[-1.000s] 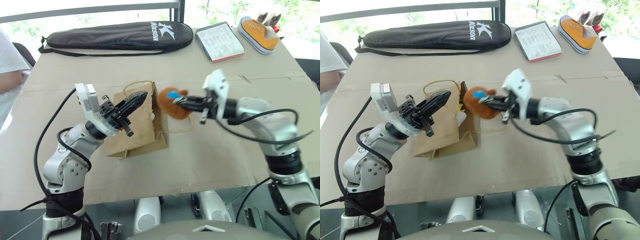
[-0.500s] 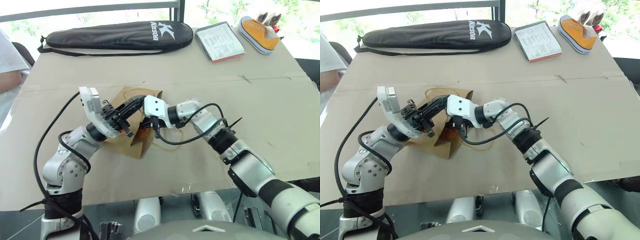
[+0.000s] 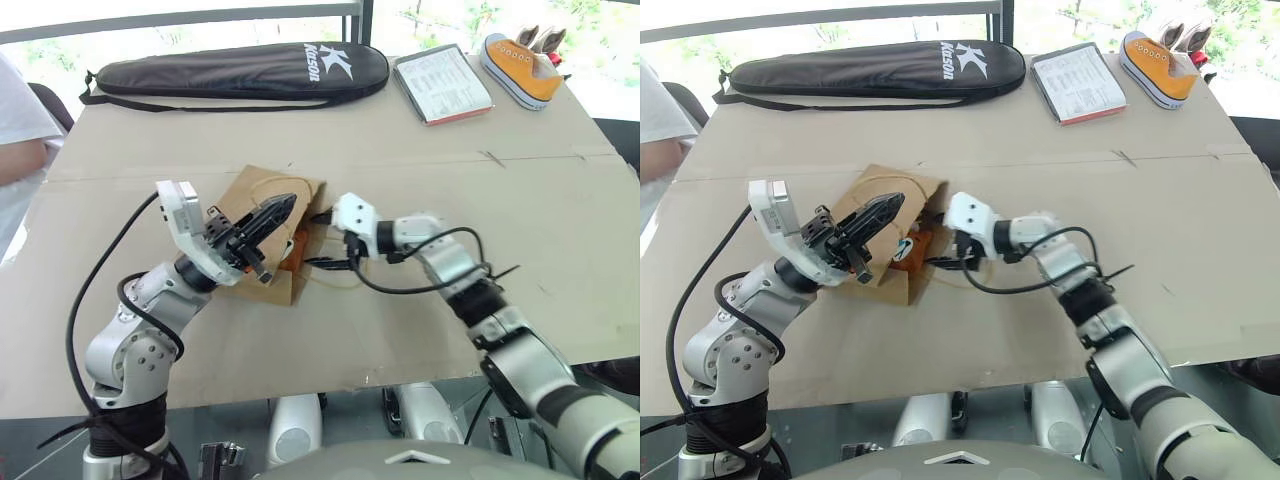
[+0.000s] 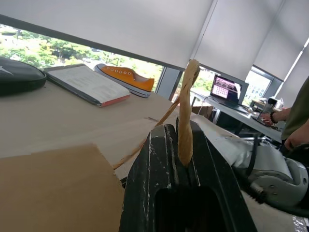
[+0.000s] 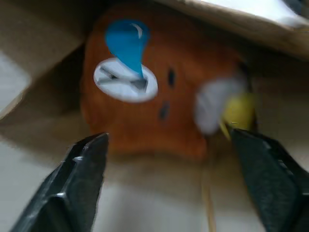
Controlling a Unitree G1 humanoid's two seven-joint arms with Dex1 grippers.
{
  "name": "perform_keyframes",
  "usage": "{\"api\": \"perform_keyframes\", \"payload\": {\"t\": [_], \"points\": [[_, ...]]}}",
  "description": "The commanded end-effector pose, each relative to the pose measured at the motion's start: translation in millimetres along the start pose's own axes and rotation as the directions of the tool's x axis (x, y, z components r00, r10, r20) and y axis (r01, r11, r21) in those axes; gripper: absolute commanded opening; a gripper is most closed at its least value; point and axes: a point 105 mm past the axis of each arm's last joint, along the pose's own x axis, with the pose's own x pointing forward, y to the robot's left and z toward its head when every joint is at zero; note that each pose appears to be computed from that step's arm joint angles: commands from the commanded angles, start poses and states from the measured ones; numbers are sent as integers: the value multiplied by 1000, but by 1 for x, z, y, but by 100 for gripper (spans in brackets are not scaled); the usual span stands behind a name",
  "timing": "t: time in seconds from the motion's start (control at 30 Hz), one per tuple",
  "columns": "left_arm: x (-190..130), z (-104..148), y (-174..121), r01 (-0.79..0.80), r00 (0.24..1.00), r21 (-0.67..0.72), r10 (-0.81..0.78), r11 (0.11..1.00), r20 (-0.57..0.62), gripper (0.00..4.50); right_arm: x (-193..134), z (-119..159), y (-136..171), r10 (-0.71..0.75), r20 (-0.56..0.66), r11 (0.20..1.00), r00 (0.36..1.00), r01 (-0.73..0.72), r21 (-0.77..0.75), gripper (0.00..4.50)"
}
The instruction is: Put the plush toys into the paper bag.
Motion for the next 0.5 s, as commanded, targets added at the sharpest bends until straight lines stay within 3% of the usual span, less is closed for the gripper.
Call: {"api": "perform_keyframes", "payload": {"t": [0.03, 0.17, 0.27, 0.33, 0.5], "points": [[0, 10, 4, -3, 999, 17, 2, 1000, 36, 0, -22, 28, 5, -19, 55, 1000, 998, 18, 16, 387], [3, 10, 6, 4, 999, 15, -5, 1000, 39, 0, -46, 21, 13, -81, -13, 991, 997, 82, 105, 387], [4, 12, 6, 14, 999, 20, -15, 1000, 41, 0, -62, 0, 13, -157, -142, 960, 977, 185, 209, 387], [5, 15, 7, 13, 999, 23, -14, 1000, 52, 0, -72, -19, 19, -185, -212, 888, 960, 256, 383, 387], [6, 23, 11, 0, 993, -40, 5, 999, 121, 0, -62, -48, 29, -169, -272, 779, 947, 297, 552, 387]]}}
